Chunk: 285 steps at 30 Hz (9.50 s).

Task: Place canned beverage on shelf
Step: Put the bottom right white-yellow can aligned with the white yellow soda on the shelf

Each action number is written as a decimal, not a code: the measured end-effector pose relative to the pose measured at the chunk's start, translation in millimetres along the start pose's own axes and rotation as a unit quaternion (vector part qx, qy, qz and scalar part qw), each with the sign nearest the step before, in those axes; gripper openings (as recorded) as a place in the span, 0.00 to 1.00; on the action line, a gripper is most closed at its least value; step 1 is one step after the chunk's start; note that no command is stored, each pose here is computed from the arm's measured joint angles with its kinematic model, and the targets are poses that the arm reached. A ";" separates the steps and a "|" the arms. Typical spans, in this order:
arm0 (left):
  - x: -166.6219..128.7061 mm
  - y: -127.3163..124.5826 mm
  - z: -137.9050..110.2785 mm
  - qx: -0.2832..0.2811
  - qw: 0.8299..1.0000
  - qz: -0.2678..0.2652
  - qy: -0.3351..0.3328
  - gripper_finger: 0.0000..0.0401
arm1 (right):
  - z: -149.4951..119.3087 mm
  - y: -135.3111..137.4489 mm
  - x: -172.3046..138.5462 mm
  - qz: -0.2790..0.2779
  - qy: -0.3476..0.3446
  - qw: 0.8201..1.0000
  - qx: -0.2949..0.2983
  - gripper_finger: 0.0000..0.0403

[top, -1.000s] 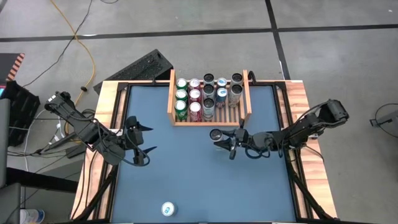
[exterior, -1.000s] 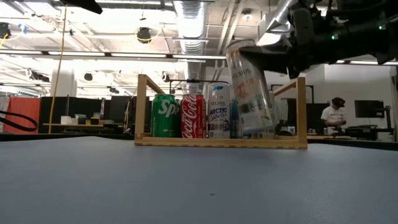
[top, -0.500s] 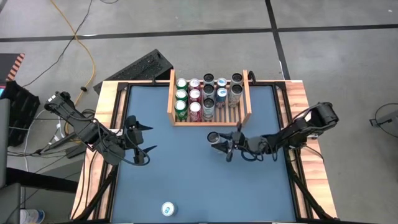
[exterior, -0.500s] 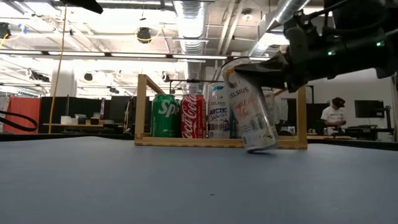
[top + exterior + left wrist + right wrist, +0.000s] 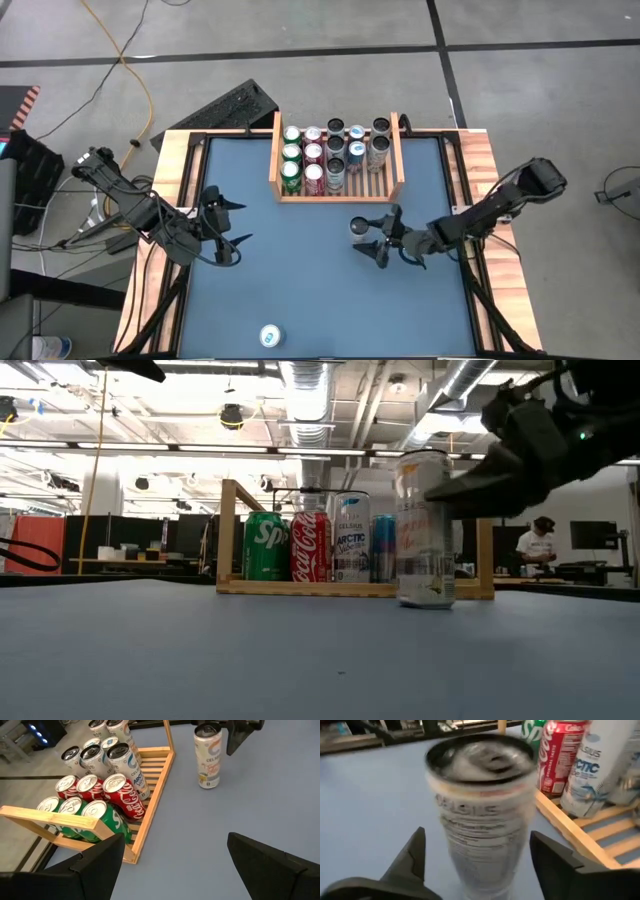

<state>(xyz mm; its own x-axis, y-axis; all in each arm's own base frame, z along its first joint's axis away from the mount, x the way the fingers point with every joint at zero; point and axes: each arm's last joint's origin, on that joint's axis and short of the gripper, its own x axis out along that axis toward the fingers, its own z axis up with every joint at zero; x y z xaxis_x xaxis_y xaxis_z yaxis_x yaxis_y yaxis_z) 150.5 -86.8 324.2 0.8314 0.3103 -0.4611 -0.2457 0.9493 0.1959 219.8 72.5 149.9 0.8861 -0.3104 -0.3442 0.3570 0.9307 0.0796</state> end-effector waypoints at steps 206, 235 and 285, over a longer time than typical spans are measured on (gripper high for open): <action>0.0 1.7 -3.4 -0.004 1.000 0.009 0.011 0.85 | 187.8 -24.9 25.0 -0.046 0.565 0.799 -0.202 0.10; 0.0 1.6 -3.6 -0.005 1.000 0.007 0.013 0.85 | 140.4 16.1 83.3 -0.100 0.532 0.509 -0.669 0.10; -0.1 3.7 -2.2 -0.013 0.999 0.044 -0.006 0.85 | 18.3 44.9 61.1 -0.123 0.426 0.306 -0.843 0.56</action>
<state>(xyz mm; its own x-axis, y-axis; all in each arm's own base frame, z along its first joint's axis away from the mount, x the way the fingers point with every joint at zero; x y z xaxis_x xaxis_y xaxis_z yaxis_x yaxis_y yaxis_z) 148.4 -83.2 323.0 0.8122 0.3920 -0.4320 -0.3311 0.9195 0.2117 295.4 91.8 149.6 0.2397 -0.9157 -0.3227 -0.9130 -0.0996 -0.3957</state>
